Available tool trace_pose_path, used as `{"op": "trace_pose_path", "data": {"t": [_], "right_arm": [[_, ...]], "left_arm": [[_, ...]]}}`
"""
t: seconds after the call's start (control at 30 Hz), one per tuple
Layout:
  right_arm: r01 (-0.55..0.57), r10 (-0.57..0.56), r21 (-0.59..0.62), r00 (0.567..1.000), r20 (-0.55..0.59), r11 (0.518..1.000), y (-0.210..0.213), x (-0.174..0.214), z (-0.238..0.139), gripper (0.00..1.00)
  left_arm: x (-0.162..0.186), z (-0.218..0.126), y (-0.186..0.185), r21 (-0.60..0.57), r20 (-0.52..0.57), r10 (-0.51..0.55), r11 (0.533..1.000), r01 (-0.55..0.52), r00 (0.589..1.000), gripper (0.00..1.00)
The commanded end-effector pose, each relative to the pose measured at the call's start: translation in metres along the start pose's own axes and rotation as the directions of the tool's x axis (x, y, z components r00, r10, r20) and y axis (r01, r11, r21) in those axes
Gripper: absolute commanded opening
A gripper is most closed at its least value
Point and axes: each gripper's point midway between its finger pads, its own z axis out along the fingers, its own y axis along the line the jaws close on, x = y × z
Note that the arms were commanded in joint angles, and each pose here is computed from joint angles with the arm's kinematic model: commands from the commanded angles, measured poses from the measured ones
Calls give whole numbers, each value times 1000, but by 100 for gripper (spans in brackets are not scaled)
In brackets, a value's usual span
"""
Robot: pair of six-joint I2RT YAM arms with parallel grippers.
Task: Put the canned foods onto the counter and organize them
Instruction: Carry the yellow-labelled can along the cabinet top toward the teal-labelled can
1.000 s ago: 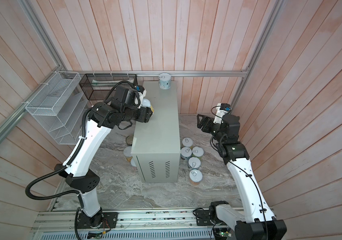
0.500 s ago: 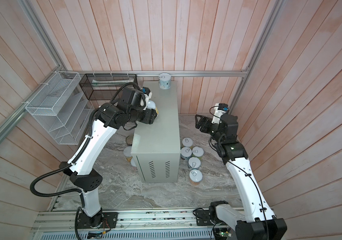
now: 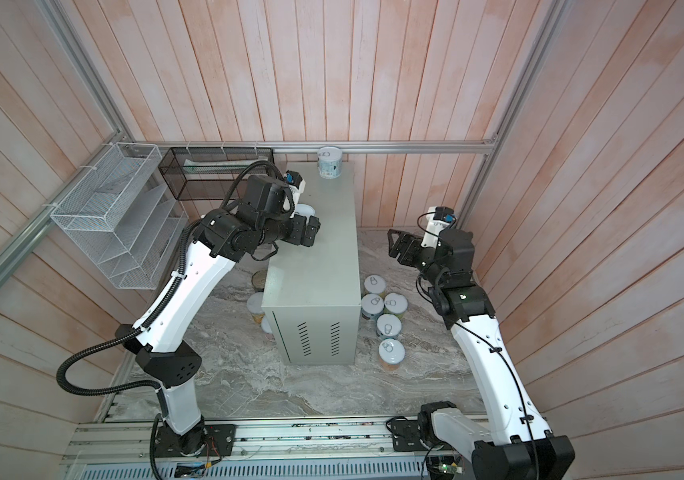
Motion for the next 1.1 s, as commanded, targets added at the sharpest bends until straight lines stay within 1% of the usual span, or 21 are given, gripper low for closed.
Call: {"op": "trace_pose_path", "data": {"t": [0.0,0.17,0.27,0.37,0.43,0.5,0.53,0.8,0.9,1.07], "right_arm": [[6,-5,-9,999,40,1000,9,-14,-4,84],[7,-7,-8,999,36,1000,10,-12,-4,84],[8,-8,-11,999,35,1000,12,-11,-3,84],[8,-7,-14,999,32,1000,13,-10,-2,84],[9,-8,-20,1000,30,1000,14,-9,-1,83],[7,-7,-23,1000,25,1000,15,-8,0,83],[7,-6,-24,1000,24,1000,15,-8,1,83],[4,-4,-26,1000,19,1000,18,-6,5,83],[6,-6,-26,1000,21,1000,19,-7,5,83],[8,-8,-25,1000,23,1000,20,-9,8,83]], "left_arm": [[-11,-17,0,5,59,-12,1000,12,998,100],[0,-18,-2,17,31,-14,1000,13,999,100],[4,-20,-4,27,28,-16,1000,16,999,97],[8,-19,-4,29,24,-19,999,19,1000,88],[10,-17,-2,22,21,-20,1000,19,1000,79],[10,-14,-1,14,21,-20,1000,19,1000,63],[10,-13,-1,13,22,-17,1000,17,1000,59],[4,2,7,-30,36,-18,999,19,999,59],[-2,7,11,-34,54,-21,999,23,998,56],[-12,21,20,-41,74,-23,999,26,997,56]]}}
